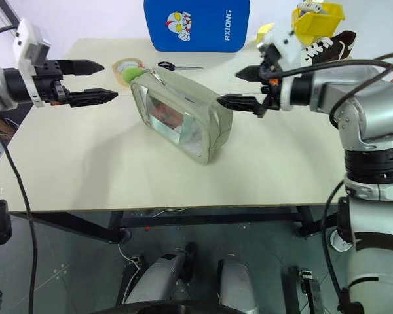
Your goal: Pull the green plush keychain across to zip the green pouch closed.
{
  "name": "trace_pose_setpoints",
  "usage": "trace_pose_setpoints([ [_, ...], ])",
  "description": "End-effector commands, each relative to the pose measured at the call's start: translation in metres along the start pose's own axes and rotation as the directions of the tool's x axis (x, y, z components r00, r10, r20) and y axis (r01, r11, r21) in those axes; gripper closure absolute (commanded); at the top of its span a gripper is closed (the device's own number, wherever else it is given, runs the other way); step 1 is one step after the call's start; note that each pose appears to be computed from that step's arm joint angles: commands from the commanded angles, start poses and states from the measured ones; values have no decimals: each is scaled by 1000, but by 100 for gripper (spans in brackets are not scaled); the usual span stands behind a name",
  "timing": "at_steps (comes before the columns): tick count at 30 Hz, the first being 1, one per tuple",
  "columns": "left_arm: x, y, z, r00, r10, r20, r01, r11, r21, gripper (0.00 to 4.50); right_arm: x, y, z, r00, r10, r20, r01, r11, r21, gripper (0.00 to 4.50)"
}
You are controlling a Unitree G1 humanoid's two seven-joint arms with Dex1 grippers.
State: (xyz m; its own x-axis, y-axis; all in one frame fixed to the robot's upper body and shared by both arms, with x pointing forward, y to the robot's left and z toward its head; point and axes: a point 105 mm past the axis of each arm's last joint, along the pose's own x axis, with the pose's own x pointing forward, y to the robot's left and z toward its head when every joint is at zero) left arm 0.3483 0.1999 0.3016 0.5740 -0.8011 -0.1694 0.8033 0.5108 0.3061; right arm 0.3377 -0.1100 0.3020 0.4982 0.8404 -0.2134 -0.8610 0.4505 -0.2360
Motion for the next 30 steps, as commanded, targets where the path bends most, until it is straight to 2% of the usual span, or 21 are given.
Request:
trace_pose_setpoints([
  [1, -8, -13, 18, 998, -41, 48, 39, 999, 29, 3, 8, 16, 14, 999, 49, 15, -48, 998, -44, 0],
  [4, -7, -25, 16, 997, -77, 32, 76, 997, 28, 3, 10, 14, 0, 999, 31, -33, -33, 998, -52, 0],
  [7, -6, -30, 13, 997, -72, 27, 71, 997, 24, 3, 4, -4, -18, 993, -45, -109, 34, 995, -99, 0],
  [10, -6, -31, 9, 998, -63, 26, 63, 998, 18, 3, -2, -19, -20, 989, -90, -114, 80, 993, -88, 0],
  [13, -6, -32, 10, 998, -62, 29, 61, 998, 18, 3, -2, -22, -18, 990, -92, -109, 83, 993, -82, 0],
  [21, -10, -27, 12, 999, -36, 34, 35, 999, 20, 3, 16, 17, 13, 999, 51, -10, -52, 997, -60, 0],
  [26, -7, -29, 16, 998, -46, 41, 45, 999, 26, 3, 54, 35, -14, 995, 45, -88, -59, 984, -165, 0],
  [30, -6, -33, 16, 997, -60, 39, 59, 998, 24, 3, 64, 41, -24, 988, 58, -142, -89, 970, -226, 0],
])
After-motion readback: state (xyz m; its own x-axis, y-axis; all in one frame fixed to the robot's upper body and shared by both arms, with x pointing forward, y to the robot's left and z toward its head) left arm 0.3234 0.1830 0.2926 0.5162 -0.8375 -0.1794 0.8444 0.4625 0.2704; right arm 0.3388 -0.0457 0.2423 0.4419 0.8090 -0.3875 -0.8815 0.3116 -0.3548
